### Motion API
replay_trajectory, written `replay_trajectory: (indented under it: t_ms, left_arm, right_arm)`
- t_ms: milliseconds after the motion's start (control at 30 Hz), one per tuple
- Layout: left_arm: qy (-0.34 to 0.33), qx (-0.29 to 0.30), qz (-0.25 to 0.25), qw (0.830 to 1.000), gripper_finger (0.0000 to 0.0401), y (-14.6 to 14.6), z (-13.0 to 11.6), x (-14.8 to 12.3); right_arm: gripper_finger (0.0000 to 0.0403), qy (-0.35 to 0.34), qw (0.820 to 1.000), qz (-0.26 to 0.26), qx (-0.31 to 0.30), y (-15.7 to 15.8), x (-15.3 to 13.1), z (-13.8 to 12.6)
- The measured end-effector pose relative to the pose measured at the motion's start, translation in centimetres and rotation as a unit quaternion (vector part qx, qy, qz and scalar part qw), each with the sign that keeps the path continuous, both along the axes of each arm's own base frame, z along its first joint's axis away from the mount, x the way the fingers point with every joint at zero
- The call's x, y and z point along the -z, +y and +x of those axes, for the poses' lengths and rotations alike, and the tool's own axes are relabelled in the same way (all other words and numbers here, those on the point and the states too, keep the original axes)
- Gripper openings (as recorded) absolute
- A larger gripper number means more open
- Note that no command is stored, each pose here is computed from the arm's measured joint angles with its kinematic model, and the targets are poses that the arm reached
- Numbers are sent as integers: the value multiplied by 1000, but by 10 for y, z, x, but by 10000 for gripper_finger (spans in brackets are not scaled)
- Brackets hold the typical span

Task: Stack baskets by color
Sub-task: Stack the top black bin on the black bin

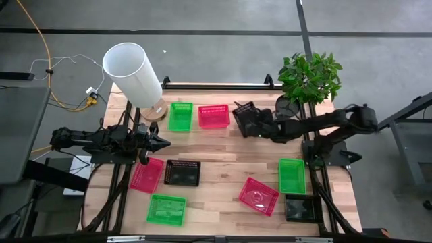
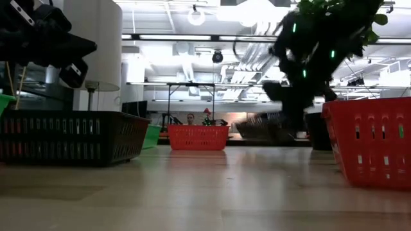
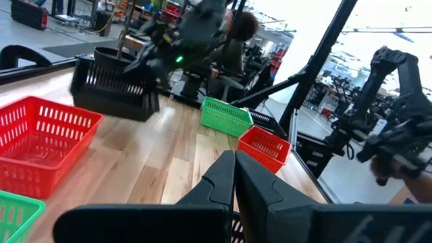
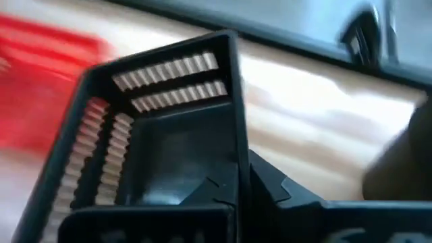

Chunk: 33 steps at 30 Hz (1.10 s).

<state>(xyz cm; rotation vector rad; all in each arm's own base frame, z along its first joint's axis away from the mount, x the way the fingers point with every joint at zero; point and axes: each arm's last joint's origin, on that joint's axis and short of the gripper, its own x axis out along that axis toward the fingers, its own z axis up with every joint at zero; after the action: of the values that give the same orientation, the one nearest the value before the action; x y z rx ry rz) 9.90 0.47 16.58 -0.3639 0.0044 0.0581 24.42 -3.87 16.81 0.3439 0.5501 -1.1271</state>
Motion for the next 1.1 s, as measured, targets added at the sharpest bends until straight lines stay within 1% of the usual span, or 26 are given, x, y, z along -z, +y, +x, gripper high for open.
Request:
replay_trajectory:
  t_ms: [133,200,233,300,400,467,667,800,933,1033,1100]
  left_arm:
    - [0,0,0,1000,1,0,0,0]
    - [0,0,0,1000,1,0,0,0]
    - [0,0,0,1000,1,0,0,0]
    - [0,0,0,1000,1,0,0,0]
    - [0,0,0,1000,1,0,0,0]
    - [0,0,0,1000,1,0,0,0]
    - [0,0,0,1000,1,0,0,0]
    - [0,0,0,1000,1,0,0,0]
    - [0,0,0,1000,1,0,0,0]
    - [0,0,0,1000,1,0,0,0]
    - [0,0,0,1000,1,0,0,0]
  right_arm:
    - [2,-30,996,-48,-75,26,-39,13]
    - [1,-41,988,-60,-135,40,-57,22]
    - [1,-50,981,-59,-176,48,-64,28]
    - [1,-75,960,-57,-262,64,-74,41]
    - [1,-96,918,-52,-380,87,-75,62]
    - [1,-105,897,-48,-427,101,-72,78]
    - [0,-75,857,-50,-508,129,-50,137]
    - [0,-63,828,-82,-551,140,-47,176]
    - [0,-70,800,-121,-583,140,-55,209]
    - [0,-87,783,-118,-604,136,-54,230]
    - [0,-88,777,-113,-613,132,-49,241]
